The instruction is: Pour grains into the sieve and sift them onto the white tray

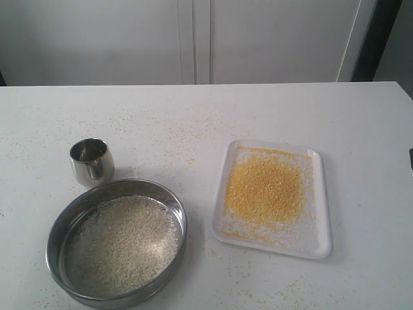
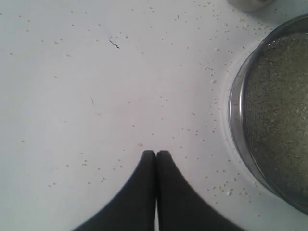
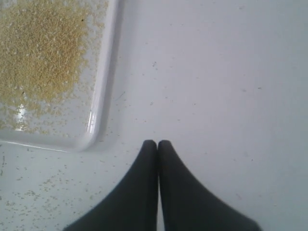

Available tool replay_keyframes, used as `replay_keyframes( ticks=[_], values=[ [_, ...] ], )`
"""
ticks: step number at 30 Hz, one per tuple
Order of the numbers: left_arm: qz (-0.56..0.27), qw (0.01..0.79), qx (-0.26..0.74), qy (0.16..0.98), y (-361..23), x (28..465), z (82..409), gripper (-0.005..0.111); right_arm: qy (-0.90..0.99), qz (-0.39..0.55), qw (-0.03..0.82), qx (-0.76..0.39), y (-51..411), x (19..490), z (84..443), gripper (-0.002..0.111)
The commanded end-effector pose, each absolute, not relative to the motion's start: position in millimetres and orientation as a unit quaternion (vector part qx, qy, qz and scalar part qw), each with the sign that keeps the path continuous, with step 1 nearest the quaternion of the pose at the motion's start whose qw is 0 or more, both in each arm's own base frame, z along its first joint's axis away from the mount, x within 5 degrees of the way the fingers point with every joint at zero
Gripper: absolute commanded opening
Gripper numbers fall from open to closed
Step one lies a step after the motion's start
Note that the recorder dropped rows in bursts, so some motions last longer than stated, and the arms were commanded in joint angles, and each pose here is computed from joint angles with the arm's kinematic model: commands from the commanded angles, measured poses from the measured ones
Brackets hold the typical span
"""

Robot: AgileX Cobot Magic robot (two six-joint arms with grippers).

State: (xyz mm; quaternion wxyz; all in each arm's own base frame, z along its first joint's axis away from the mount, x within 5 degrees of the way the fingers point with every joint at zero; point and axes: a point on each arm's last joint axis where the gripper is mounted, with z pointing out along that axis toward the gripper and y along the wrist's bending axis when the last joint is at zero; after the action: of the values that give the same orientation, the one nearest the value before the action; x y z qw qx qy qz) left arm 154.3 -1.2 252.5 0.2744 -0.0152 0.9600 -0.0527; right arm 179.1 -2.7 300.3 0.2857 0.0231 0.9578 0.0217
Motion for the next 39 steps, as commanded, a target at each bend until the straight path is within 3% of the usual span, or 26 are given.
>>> replay_keyframes(
  ticks=[1,11,25,39],
  values=[
    [-0.057,0.27,-0.02,0.961,-1.7,152.1,251.5,0.0,0.945,0.005,0.325,0.017,-5.7,166.9,299.7,0.0],
    [-0.057,0.27,-0.02,0.961,-1.7,152.1,251.5,0.0,0.919,-0.005,0.387,-0.076,7.9,142.3,301.2,0.0],
    [-0.057,0.27,-0.02,0.961,-1.7,152.1,251.5,0.0,0.864,0.001,0.5,-0.05,6.1,110.9,298.9,0.0],
    [-0.057,0.27,-0.02,0.961,-1.7,152.1,251.5,0.0,0.826,0.003,0.562,-0.042,5.0,89.2,282.7,0.0]
  ],
)
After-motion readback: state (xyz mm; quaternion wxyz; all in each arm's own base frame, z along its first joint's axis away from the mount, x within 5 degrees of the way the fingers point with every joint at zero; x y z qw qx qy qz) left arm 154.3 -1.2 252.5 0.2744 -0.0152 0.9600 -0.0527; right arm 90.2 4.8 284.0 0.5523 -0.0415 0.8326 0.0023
